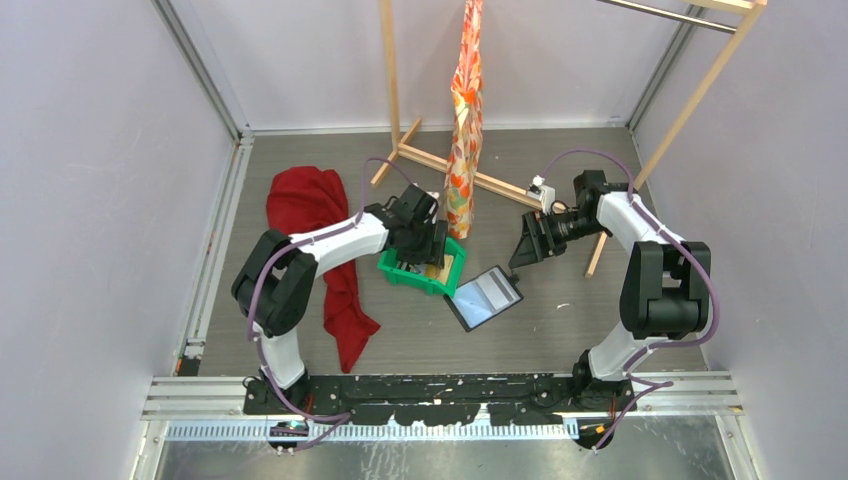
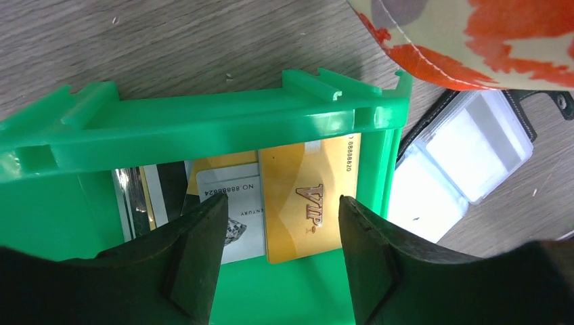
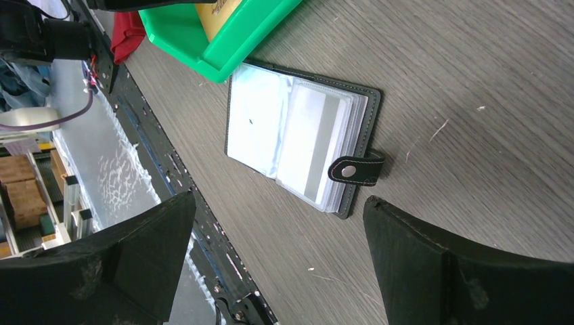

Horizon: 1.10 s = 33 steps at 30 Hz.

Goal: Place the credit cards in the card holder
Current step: Pick up the credit card from the storage box.

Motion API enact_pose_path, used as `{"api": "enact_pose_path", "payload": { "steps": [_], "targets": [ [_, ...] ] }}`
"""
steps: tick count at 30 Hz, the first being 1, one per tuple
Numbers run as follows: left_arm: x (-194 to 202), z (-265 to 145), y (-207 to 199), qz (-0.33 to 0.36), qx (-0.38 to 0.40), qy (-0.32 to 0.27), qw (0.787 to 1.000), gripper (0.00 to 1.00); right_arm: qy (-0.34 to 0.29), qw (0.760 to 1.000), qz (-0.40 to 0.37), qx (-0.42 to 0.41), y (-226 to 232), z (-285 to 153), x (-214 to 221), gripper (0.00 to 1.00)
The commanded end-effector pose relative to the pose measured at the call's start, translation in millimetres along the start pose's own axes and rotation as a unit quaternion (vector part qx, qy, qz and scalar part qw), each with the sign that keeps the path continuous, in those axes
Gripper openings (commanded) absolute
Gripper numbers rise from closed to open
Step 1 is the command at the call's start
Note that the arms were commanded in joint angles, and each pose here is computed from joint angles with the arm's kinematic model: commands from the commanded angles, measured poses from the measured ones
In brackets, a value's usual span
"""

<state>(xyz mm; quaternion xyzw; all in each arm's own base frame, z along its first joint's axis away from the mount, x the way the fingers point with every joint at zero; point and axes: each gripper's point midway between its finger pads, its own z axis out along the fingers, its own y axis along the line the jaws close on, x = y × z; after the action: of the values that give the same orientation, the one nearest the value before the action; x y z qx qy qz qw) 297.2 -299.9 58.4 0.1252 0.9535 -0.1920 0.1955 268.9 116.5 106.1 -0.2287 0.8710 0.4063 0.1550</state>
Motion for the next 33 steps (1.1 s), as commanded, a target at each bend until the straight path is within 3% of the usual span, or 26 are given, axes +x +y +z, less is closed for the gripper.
{"api": "enact_pose_path", "payload": {
  "steps": [1, 5, 11, 20, 33],
  "targets": [
    [4, -3, 7, 0.021, -0.031, 0.007, 0.999, 0.63, -0.013, 1.0, -0.02, -0.004, 4, -5, -12, 0.98],
    [12, 4, -11, 0.01, 0.026, 0.02, 0.999, 0.63, -0.013, 1.0, -0.021, -0.003, 4, -6, -13, 0.98],
    [14, 4, -33, -0.019, 0.089, 0.014, 0.996, 0.54, -0.013, 1.0, -0.021, -0.002, 4, -6, -12, 0.98],
    [-8, -11, -52, -0.077, 0.157, -0.029, 0.984, 0.44, -0.013, 1.0, -0.024, -0.002, 5, -7, -13, 0.98],
    [-20, -9, -74, -0.121, 0.242, -0.043, 0.962, 0.42, -0.019, 0.999, -0.017, -0.04, 23, 7, -15, 0.95]
  ]
}}
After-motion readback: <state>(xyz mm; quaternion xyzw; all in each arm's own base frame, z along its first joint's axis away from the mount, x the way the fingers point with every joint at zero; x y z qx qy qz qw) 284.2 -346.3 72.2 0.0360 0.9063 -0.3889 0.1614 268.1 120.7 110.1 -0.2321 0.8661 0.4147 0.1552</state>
